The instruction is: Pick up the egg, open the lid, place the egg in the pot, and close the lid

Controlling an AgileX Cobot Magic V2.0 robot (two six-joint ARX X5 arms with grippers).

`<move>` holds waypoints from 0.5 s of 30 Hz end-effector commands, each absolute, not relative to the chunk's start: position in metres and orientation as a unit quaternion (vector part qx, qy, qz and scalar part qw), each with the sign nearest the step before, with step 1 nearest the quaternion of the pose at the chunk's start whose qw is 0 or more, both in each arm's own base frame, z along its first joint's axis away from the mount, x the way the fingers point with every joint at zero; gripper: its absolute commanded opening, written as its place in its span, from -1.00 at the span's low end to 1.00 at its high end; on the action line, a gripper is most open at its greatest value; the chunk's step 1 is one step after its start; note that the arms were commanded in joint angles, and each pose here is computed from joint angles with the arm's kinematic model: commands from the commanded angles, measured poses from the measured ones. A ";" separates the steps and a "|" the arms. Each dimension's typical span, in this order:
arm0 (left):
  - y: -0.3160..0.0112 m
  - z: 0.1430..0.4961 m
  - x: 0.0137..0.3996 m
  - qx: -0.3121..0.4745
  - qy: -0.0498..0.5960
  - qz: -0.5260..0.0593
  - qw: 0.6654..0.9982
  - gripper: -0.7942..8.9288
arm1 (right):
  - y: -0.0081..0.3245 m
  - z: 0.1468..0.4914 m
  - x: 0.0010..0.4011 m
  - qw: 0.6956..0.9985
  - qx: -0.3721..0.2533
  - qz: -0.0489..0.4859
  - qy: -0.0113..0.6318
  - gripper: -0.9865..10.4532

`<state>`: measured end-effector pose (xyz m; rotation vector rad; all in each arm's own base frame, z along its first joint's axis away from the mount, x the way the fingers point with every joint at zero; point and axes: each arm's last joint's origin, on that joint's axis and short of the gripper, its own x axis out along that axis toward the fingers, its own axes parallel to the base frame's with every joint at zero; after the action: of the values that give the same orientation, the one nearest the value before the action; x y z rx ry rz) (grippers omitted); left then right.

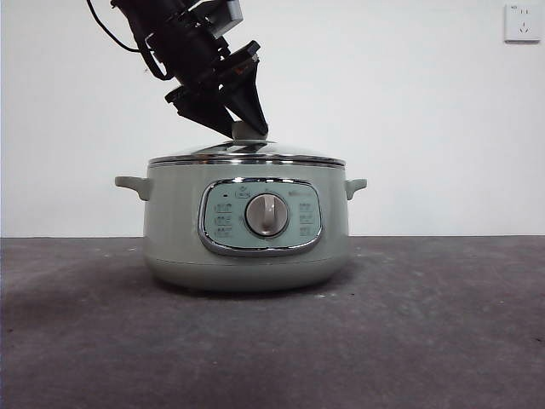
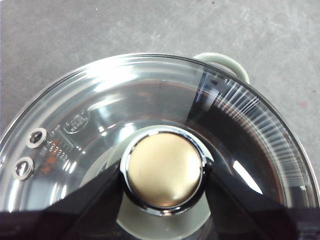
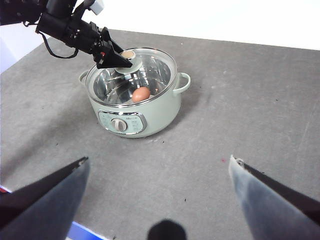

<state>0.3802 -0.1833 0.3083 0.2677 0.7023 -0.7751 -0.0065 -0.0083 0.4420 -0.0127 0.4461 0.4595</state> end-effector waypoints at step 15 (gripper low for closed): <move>-0.181 0.298 0.378 0.136 0.377 -0.355 0.845 0.16 | -0.009 0.438 -0.007 0.947 -0.009 0.221 0.233 -0.01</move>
<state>0.3786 -0.1826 0.3097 0.2781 0.7249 -0.7572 -0.0065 -0.0083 0.4420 -0.0127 0.4461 0.4595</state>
